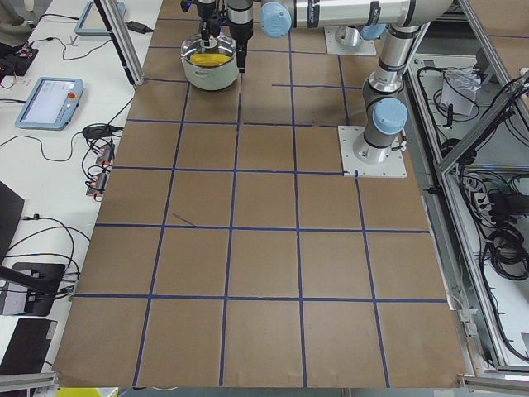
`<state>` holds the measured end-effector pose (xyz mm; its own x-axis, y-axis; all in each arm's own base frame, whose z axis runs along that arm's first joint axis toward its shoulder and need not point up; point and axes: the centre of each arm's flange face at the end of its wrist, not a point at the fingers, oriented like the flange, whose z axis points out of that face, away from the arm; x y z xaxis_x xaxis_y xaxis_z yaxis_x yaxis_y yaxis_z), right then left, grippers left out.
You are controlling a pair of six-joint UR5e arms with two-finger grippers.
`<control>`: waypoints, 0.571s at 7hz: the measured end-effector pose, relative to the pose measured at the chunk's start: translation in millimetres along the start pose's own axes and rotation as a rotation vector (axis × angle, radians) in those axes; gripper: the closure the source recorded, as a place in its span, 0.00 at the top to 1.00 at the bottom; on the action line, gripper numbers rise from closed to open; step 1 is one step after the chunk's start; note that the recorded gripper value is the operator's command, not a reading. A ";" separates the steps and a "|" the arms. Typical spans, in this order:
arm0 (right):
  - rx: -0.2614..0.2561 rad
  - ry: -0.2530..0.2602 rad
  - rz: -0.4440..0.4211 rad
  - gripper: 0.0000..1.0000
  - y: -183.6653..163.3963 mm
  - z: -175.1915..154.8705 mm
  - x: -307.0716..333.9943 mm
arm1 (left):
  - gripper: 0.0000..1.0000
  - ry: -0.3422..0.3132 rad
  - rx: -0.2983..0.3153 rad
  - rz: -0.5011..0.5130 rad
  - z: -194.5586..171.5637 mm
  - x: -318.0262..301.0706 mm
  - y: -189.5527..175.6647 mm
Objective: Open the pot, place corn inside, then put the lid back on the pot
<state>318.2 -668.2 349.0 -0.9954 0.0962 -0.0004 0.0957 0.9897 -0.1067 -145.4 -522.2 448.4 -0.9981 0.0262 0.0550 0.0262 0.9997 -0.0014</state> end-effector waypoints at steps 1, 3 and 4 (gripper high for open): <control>0.000 0.003 0.001 1.00 0.7 -0.1 -0.4 | 1.00 -0.002 -0.001 0.000 -0.2 -0.2 0.5; 0.013 -0.008 -0.002 1.00 -1.1 -11.8 1.6 | 1.00 -0.006 0.003 -0.001 -4.1 -0.4 3.8; 0.015 -0.007 -0.028 1.00 -3.0 -26.8 8.7 | 1.00 -0.014 0.007 -0.001 -7.9 -1.0 6.7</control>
<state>309.5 -667.5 375.9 -0.9977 0.0681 -0.0040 0.0681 0.9903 -0.1212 -143.8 -515.6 456.2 -0.9988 0.0255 0.0411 0.0252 0.9996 -0.0083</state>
